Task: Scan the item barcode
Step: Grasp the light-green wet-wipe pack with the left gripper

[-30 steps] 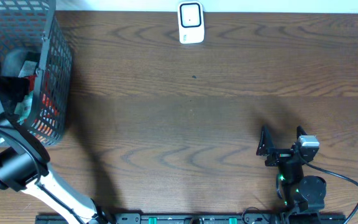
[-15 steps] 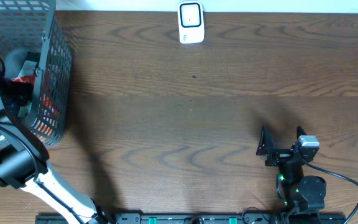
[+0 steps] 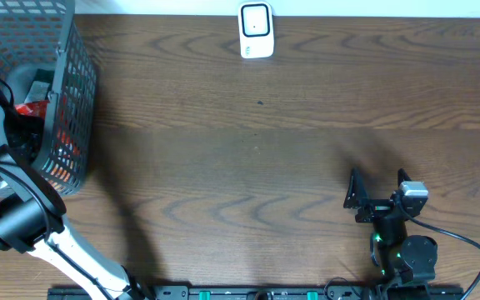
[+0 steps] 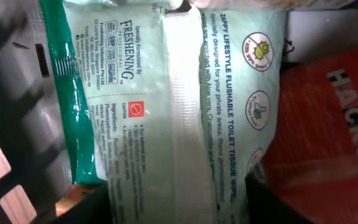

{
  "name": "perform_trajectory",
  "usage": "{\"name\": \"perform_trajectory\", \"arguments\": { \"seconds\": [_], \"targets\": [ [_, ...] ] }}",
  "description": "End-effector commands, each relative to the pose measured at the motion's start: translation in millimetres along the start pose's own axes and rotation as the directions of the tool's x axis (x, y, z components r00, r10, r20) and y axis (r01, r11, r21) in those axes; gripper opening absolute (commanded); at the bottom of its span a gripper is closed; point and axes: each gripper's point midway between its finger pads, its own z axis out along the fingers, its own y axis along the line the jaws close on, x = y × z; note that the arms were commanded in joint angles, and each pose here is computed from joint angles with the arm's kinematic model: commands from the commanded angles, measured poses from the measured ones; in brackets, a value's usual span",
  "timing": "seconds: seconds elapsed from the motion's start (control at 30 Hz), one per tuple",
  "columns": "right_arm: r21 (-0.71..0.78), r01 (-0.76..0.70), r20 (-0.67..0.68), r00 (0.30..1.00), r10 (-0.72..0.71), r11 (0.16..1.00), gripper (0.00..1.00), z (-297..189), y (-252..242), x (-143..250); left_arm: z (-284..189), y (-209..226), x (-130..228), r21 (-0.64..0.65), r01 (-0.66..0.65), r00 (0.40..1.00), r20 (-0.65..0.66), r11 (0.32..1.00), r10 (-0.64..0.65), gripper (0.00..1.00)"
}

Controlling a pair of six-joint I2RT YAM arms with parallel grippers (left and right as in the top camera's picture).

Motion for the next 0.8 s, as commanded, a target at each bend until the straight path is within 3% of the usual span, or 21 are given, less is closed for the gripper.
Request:
{"name": "perform_trajectory", "arguments": {
  "seconds": [0.0,0.07,0.43,0.77],
  "targets": [
    [0.006,-0.004,-0.003,1.0,0.004,1.0,0.99,0.1,-1.5,0.9,-16.2,6.1,-1.0,0.012,0.004,1.0,0.029,1.0,-0.004,0.44],
    [0.006,-0.004,-0.003,1.0,0.004,1.0,0.99,0.1,-1.5,0.9,-37.7,5.1,-3.5,0.052,-0.012,0.998,0.068,0.999,0.008,0.28],
    [0.006,-0.004,-0.003,1.0,0.004,1.0,0.99,0.1,-1.5,1.0,-148.8,8.2,-8.3,0.27,-0.033,0.96,0.278,0.962,-0.045,0.28],
    [0.006,-0.004,-0.003,1.0,0.004,1.0,0.99,0.1,-1.5,1.0,-249.1,25.6,5.7,0.437,-0.143,0.88,0.467,0.888,-0.088,0.28]
  ]
}}
